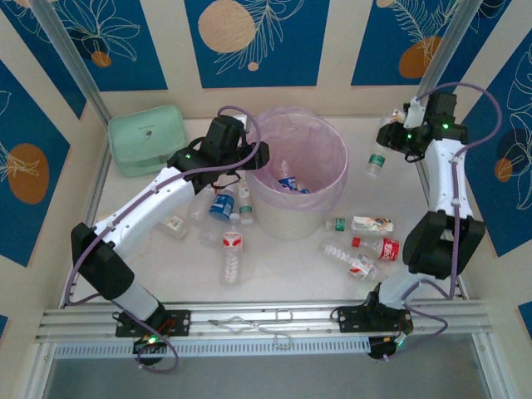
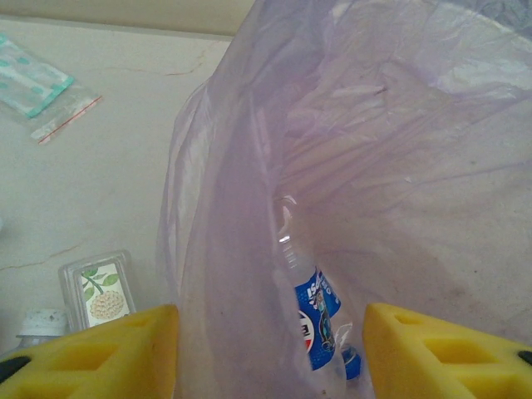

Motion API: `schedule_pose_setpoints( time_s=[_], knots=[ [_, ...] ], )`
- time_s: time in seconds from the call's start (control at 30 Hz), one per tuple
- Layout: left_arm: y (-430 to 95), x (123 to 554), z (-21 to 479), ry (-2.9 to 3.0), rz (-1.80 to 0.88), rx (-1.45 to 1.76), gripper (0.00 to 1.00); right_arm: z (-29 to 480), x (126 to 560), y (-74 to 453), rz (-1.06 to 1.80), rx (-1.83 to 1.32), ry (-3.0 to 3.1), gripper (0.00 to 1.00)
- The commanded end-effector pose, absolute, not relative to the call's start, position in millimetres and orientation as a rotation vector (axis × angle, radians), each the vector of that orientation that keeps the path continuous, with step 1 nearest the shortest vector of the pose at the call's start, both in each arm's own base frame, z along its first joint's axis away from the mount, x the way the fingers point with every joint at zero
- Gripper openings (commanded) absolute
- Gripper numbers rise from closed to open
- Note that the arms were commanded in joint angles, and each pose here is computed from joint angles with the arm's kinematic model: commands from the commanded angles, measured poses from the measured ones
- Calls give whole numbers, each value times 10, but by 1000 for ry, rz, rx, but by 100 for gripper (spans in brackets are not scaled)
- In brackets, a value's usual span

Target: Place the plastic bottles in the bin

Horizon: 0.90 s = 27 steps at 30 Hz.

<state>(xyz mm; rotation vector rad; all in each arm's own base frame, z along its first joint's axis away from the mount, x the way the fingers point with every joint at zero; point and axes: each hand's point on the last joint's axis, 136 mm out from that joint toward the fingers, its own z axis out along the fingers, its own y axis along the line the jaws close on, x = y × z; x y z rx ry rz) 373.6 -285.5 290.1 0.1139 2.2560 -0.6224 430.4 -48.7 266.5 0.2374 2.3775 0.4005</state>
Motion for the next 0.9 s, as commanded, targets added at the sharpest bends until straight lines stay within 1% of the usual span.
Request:
schedule_pose_setpoints(
  time_s=[0.0,0.13,0.3,0.4,0.53,0.63,0.7,0.77,0.87],
  knots=[
    [-2838,3754,2822,2271,-613,114,59,3251,4161,-239,526,203,2254,44],
    [-2828,3737,2808,2269,-622,105,56,3739,4021,-31,599,174,2143,37],
    [-2832,3733,2797,2273,-624,105,52,4322,3841,434,669,27,2039,35],
    [-2830,3731,2788,2277,-628,97,44,4481,3744,785,675,-83,2024,35],
    [-2828,3744,2806,2271,-623,93,40,4362,3634,1278,588,-257,2096,35],
    [-2820,3752,2831,2268,-615,93,36,4117,3553,1592,557,-383,2175,35],
    [-2822,3767,2839,2268,-610,90,33,3892,3517,1744,510,-456,2242,34],
    [-2839,3785,2849,2272,-611,88,33,3578,3527,1818,367,-523,2332,34],
    [-2852,3811,2850,2284,-605,80,33,3163,3467,1925,224,-638,2446,31]
  ],
)
